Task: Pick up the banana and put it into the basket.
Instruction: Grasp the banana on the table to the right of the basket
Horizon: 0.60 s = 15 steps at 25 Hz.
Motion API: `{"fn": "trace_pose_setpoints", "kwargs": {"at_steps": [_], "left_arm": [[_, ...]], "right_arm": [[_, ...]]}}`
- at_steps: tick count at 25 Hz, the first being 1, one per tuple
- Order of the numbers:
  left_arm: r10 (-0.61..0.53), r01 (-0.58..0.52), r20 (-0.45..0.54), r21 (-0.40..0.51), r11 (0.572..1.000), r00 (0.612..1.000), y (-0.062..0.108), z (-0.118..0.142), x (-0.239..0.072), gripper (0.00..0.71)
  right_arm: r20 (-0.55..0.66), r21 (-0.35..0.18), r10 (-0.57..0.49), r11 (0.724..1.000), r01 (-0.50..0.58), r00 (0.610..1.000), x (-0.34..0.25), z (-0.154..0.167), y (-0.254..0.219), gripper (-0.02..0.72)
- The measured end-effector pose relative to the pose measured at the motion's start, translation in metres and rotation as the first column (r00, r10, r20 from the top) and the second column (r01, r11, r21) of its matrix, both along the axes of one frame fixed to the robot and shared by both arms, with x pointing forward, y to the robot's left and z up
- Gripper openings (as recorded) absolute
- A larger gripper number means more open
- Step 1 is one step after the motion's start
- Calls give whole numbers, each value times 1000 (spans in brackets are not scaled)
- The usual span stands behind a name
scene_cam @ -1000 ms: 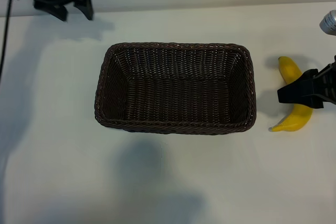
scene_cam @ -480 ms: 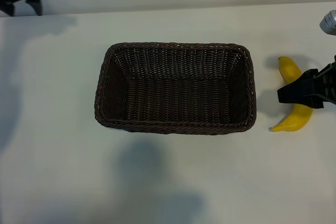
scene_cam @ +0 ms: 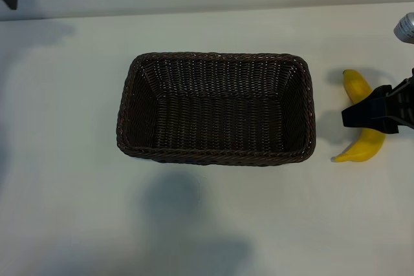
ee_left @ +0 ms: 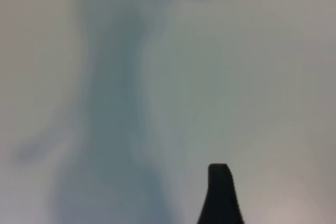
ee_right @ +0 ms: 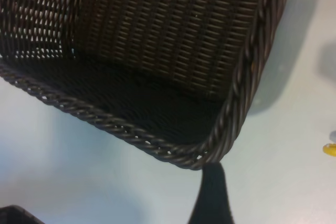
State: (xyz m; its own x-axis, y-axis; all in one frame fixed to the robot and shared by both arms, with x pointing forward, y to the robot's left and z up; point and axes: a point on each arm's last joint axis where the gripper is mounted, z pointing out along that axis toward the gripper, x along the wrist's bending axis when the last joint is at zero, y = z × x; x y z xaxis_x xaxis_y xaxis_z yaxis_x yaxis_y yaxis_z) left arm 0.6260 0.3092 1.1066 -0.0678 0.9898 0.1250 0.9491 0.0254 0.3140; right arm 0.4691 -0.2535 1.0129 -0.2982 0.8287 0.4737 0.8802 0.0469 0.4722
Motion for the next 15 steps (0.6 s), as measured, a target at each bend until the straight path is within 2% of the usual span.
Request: {"fn": "trace_pose_setpoints", "kwargs": {"at_steps": [8,15], "left_arm": [[-7,7,-1,22,1000,1000,3,21,-79,557],[-7,9,-68,22,1000,998,4,0,-160,557]], "right_arm": [[-2,1,2,1000,-2,1000,0,0,0,584],[-2,1,2,1000,-2,1000,0,0,0,584]]}}
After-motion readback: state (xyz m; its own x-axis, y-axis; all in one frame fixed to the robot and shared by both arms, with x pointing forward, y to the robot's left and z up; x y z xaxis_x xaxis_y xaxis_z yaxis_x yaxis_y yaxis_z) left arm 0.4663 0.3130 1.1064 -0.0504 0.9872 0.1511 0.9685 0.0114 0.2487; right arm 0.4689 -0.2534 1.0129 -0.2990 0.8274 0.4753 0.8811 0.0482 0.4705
